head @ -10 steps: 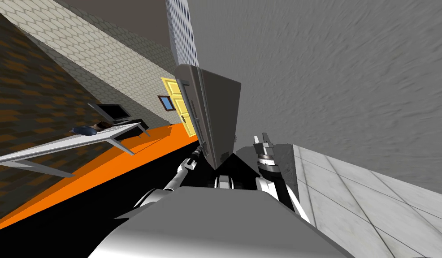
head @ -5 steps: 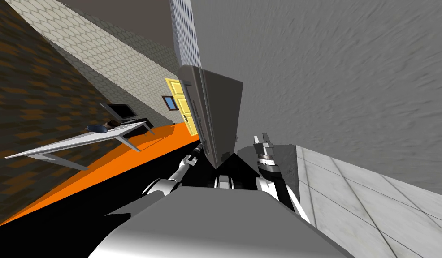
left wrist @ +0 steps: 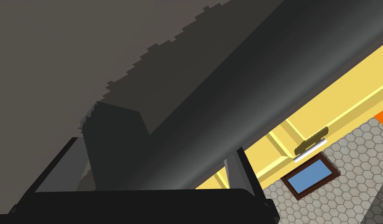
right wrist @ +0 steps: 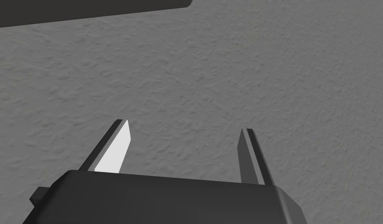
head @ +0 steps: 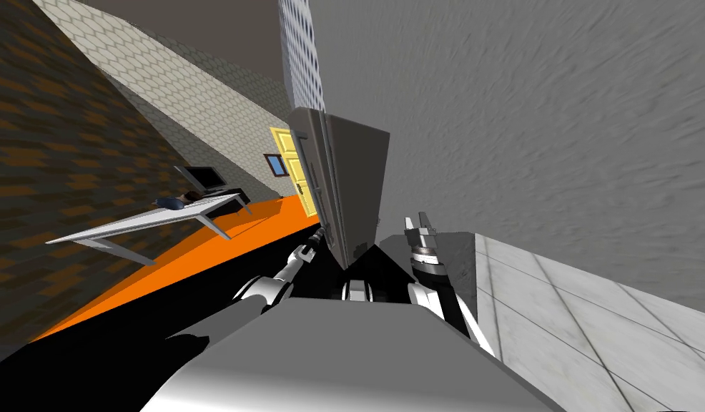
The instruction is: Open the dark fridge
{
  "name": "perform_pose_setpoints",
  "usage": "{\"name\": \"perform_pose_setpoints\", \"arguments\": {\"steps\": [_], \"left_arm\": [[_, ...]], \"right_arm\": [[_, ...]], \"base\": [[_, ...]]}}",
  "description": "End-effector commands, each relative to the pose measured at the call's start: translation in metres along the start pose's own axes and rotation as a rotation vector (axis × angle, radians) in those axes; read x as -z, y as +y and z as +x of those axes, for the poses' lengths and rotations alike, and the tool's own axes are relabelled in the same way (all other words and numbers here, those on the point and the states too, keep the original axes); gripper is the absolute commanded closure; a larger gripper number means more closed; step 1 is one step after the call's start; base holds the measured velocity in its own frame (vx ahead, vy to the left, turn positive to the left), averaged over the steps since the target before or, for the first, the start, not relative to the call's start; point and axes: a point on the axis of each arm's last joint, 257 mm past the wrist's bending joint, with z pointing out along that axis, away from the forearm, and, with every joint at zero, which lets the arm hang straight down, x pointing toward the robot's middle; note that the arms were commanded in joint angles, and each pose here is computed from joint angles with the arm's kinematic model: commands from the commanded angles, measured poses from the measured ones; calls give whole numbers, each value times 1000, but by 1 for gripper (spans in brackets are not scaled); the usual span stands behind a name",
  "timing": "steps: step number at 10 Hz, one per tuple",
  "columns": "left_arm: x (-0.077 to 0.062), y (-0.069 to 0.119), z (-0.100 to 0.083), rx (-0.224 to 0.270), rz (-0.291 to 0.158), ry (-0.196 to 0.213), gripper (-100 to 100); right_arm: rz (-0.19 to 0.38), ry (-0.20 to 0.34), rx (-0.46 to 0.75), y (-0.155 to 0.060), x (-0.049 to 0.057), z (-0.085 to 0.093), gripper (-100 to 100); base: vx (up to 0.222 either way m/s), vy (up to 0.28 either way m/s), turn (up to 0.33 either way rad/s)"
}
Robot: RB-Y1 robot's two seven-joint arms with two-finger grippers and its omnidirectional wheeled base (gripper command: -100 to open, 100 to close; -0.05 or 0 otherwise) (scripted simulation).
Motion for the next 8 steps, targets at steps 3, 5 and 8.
{"name": "perform_pose_setpoints", "arguments": {"steps": [3,5,8], "left_arm": [[23,14,12,9,-39,-4,100],[30,15,14,9,-37,-5,100],[39,10,17,12,-36,-15,100]], "right_arm": [[0,0,0,0,0,0,0],[0,0,0,0,0,0,0],[0,0,0,0,0,0,0]], "base": [[26,6,-87],[11,3,-38],[15,3,-51]]}}
